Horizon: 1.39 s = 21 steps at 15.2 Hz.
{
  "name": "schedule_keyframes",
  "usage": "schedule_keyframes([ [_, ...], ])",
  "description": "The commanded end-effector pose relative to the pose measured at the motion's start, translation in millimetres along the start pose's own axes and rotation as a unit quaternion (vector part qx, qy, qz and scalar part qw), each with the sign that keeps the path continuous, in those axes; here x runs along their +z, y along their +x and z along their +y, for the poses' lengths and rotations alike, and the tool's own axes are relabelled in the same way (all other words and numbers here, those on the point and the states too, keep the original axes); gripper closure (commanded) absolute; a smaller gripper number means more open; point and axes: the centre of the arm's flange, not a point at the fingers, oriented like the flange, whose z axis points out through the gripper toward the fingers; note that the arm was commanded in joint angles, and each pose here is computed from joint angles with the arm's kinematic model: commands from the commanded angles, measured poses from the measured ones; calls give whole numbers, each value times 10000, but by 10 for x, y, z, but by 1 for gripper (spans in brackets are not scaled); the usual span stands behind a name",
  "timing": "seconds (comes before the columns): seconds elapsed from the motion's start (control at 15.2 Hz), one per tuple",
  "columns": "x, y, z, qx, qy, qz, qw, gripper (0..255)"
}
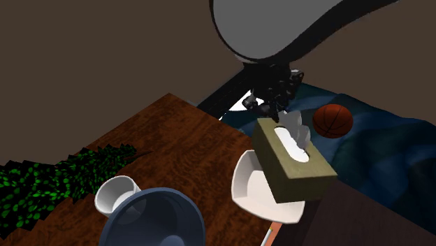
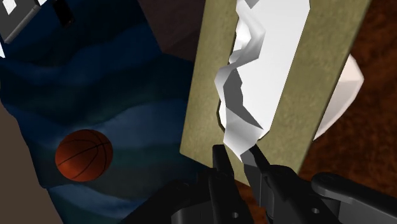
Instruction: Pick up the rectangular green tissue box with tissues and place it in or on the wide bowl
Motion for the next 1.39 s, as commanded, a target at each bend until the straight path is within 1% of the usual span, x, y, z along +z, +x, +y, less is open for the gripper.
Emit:
schedule_keyframes([
  [0.0, 46, -236, 127, -3, 0, -3, 10000, 255],
  [1.32, 1016, -64, -252, -3, 0, -3, 10000, 255],
])
